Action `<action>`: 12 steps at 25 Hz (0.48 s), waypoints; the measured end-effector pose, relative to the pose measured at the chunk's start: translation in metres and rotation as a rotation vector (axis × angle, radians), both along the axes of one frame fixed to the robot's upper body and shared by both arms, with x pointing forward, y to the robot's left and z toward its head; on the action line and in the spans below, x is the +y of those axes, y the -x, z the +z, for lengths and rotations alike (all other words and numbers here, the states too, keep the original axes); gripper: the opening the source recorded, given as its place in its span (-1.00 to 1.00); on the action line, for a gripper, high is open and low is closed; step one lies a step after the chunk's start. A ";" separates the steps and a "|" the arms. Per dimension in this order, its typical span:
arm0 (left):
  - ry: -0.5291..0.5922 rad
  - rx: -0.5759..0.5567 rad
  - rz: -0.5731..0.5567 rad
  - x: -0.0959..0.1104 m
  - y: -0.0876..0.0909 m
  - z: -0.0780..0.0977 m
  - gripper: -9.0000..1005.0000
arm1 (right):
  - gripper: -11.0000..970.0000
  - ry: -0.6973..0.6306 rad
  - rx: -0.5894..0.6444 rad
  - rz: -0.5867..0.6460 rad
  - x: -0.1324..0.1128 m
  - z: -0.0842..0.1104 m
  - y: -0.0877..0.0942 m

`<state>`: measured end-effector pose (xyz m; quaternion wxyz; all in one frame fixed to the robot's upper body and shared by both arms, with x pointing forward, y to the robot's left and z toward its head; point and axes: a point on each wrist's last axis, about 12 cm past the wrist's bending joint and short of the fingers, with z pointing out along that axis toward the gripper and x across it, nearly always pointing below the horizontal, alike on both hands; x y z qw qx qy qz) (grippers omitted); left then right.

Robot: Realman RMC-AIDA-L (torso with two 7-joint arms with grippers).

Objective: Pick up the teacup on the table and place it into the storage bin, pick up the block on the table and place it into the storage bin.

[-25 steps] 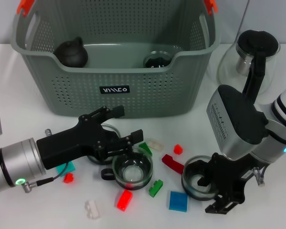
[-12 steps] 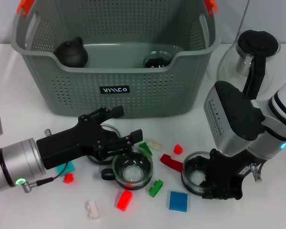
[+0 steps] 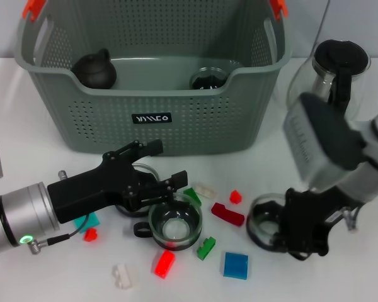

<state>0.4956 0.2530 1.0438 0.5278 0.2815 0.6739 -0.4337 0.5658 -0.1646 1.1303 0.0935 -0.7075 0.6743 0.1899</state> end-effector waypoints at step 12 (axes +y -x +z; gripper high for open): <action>-0.019 0.000 0.018 0.002 -0.004 0.000 0.73 | -0.85 -0.207 -0.014 -0.113 -0.051 0.074 0.005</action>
